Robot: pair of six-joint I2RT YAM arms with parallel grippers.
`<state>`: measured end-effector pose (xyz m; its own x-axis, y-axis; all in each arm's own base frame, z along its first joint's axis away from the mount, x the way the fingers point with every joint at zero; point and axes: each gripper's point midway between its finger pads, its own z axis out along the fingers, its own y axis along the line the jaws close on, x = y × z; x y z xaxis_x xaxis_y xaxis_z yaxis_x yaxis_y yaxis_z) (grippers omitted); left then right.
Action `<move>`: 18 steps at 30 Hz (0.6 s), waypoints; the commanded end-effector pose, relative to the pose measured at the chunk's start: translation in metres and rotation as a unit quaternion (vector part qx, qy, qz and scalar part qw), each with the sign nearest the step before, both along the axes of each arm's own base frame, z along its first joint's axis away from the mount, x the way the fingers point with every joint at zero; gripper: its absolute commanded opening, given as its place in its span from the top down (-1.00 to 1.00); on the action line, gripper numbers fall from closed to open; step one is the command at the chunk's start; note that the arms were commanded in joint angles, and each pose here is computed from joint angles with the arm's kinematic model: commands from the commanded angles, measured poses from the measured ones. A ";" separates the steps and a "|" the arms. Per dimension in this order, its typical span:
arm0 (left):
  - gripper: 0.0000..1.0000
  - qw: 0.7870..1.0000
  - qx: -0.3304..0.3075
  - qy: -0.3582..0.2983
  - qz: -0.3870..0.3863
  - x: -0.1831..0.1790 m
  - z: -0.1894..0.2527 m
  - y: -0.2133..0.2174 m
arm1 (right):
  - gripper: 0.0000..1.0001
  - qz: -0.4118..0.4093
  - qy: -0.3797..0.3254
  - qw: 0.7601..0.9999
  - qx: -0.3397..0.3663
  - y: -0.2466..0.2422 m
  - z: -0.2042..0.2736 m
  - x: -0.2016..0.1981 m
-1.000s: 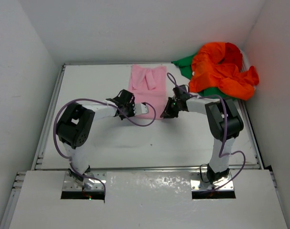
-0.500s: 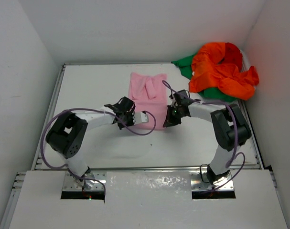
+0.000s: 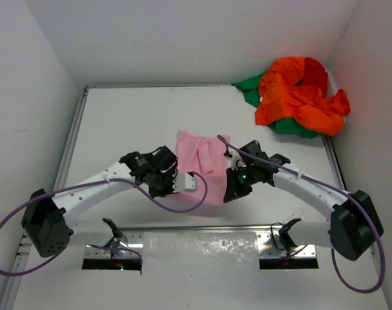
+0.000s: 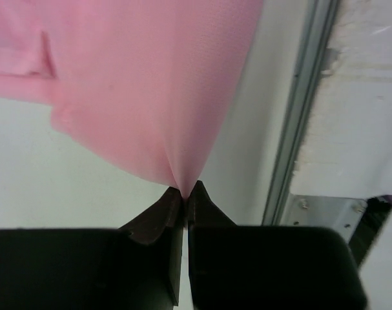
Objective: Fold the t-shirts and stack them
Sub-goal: Grab one side of the 2/3 rectangular tshirt with both arms, then fold the long partially folded tshirt into a neat square
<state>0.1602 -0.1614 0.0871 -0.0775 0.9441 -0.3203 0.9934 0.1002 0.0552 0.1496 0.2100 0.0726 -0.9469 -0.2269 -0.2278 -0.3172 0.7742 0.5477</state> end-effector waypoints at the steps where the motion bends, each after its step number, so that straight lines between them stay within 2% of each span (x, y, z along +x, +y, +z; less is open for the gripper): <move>1: 1.00 0.998 -0.017 0.061 -0.010 -0.030 0.035 0.000 | 1.00 0.021 0.025 0.999 -0.002 -0.007 0.024 -0.023; 6: 1.00 0.995 -0.084 0.049 -0.017 -0.010 0.075 -0.033 | 1.00 0.028 0.019 0.999 0.001 0.000 0.063 -0.008; 8: 1.00 0.993 -0.099 0.065 0.012 0.016 0.082 -0.037 | 1.00 0.028 0.020 0.999 -0.003 0.003 0.069 0.006; 10: 1.00 0.986 -0.125 0.108 0.034 0.026 0.088 -0.039 | 1.00 0.001 0.019 1.000 0.004 -0.004 0.071 0.026; 11: 1.00 0.983 -0.131 0.113 0.062 0.047 0.090 -0.036 | 1.00 -0.011 0.015 1.000 0.010 -0.004 0.073 0.038; 14: 1.00 0.982 -0.132 0.102 0.086 0.074 0.089 -0.036 | 1.00 -0.030 -0.006 0.999 0.027 -0.006 0.080 0.069; 18: 1.00 0.983 -0.128 0.086 0.102 0.100 0.084 -0.038 | 1.00 -0.049 0.011 0.998 0.040 -0.003 0.065 0.096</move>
<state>0.2495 -0.1895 0.1550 -0.3511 0.8164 -0.4585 0.9363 0.3004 -0.1821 0.2292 0.2008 0.1339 -0.9751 -0.1148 -0.1897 -0.2060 0.7859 0.5831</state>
